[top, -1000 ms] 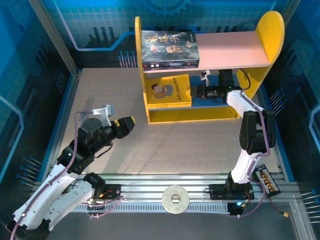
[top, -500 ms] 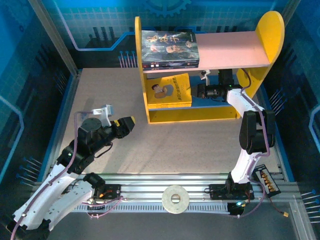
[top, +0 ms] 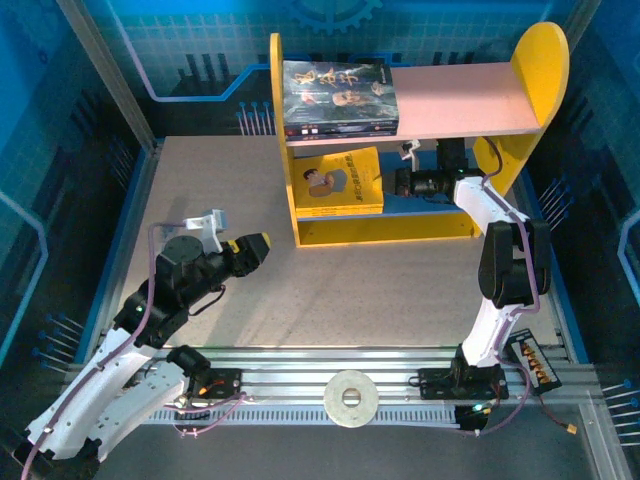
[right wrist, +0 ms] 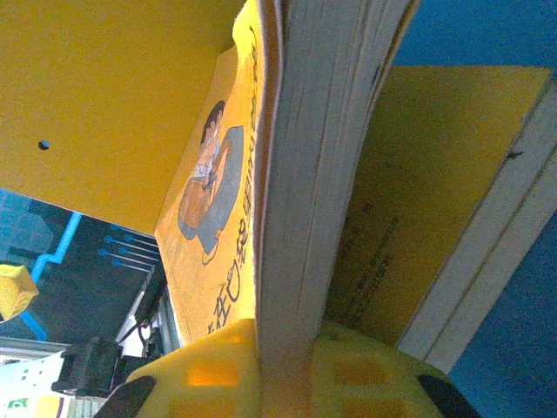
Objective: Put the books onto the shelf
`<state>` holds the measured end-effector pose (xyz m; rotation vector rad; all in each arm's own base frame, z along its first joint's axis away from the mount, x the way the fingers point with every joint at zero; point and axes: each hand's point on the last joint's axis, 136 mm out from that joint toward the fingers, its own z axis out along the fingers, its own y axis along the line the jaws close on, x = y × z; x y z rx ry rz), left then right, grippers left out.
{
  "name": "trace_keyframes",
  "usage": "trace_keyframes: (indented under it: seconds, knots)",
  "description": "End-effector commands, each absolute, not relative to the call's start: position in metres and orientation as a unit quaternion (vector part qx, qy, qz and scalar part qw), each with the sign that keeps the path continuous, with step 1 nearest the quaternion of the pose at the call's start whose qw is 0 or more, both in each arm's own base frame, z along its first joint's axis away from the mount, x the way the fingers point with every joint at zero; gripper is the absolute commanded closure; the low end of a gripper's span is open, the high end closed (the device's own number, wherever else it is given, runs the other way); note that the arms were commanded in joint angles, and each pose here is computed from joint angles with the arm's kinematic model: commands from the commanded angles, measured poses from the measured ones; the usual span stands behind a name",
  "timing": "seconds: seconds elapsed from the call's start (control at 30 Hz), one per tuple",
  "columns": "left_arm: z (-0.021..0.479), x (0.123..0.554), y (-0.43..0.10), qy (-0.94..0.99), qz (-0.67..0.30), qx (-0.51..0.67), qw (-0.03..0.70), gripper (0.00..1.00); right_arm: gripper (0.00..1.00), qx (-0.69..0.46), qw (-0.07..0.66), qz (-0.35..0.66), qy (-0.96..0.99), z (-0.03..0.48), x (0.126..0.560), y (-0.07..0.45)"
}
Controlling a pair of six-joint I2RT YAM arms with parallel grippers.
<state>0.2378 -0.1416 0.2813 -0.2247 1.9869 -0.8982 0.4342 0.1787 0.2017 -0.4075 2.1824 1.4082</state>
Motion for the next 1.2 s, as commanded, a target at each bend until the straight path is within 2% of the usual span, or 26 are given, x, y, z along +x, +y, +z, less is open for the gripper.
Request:
trace_keyframes:
  seconds: [0.0,0.3,0.67,1.17]
  knots:
    - [0.283,0.238,-0.142,0.803,-0.369,-0.084,0.461,0.36,0.89,-0.176,0.256,0.528,0.79,0.21,0.432,0.186]
    - [0.284,0.238,-0.143,0.801,-0.372,-0.084,0.461,0.36,0.88,-0.189,0.247,0.528,0.79,0.21,0.429,0.197]
    - [0.282,0.238,-0.143,0.802,-0.372,-0.084,0.46,0.36,0.77,-0.181,0.247,0.516,0.8,0.206,0.427,0.194]
    - [0.283,0.235,-0.142,0.8,-0.375,-0.085,0.461,0.36,0.84,-0.181,0.253,0.513,0.8,0.211,0.423,0.189]
